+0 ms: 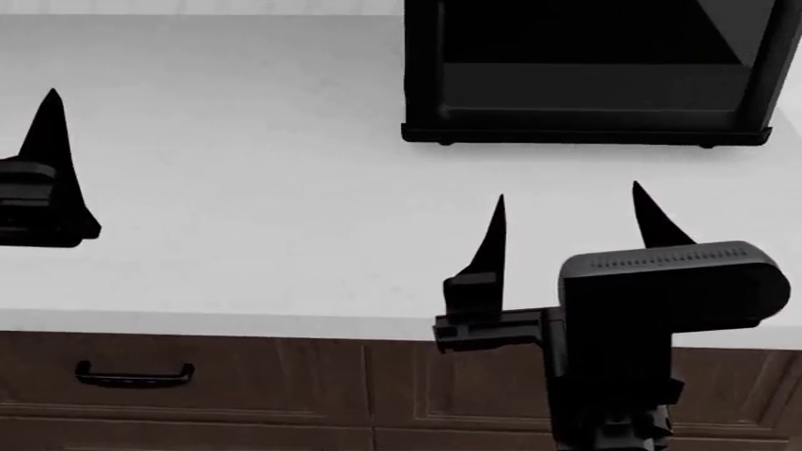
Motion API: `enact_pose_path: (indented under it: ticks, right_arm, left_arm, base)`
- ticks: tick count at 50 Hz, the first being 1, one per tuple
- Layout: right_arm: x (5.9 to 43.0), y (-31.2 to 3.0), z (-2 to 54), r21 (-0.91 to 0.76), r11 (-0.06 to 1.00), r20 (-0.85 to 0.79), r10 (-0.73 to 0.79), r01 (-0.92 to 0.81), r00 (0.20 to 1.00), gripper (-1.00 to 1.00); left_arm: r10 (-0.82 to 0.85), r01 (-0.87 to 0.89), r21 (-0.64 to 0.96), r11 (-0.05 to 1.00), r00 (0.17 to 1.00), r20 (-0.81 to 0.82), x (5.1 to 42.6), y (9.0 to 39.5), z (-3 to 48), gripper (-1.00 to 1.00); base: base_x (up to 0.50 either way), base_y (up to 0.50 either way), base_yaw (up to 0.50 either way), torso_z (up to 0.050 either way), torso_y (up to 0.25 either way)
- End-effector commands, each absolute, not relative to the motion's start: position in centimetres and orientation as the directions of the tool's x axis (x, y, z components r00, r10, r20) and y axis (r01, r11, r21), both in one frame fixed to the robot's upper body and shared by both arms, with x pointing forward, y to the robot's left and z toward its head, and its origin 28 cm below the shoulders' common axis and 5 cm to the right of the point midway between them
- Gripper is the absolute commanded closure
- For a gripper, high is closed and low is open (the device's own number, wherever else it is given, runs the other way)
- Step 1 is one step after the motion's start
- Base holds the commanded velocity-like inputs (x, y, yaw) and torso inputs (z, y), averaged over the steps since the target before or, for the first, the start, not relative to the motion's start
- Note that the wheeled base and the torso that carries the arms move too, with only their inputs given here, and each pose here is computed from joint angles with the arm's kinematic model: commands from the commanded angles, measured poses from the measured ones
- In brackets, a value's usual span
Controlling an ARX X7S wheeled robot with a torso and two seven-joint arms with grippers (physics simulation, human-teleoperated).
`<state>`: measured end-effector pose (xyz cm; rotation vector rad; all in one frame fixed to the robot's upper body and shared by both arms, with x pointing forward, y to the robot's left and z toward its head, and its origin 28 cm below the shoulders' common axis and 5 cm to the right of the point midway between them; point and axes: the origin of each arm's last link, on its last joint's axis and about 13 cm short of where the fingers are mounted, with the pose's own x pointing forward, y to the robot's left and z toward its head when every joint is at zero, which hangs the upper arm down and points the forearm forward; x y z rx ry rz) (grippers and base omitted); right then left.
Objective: Turn on the toaster oven by setting the timer.
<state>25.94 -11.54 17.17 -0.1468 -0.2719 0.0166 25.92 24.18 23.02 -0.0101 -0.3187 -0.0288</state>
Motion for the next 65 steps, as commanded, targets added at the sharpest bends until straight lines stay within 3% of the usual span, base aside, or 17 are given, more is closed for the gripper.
enact_pose_path:
  ticks: [1, 65]
  right_arm:
    - [25.73, -11.55, 17.34, -0.14, 0.99, 0.276, 0.031, 0.008, 0.961, -1.0]
    - [25.93, -11.35, 17.57, -0.145, 0.989, 0.273, 0.041, -0.001, 0.961, -1.0]
  left_arm:
    - [-0.028, 0.032, -0.006, 0.999, 0.949, 0.314, 25.77, 24.18, 22.93, -1.0]
    - [-0.024, 0.028, -0.006, 1.0, 0.946, 0.323, 25.67, 24.28, 23.31, -1.0]
  base:
    - [0.0, 0.0, 0.0, 0.0, 0.0]
    - [0.22, 0.0, 0.0, 0.0, 0.0]
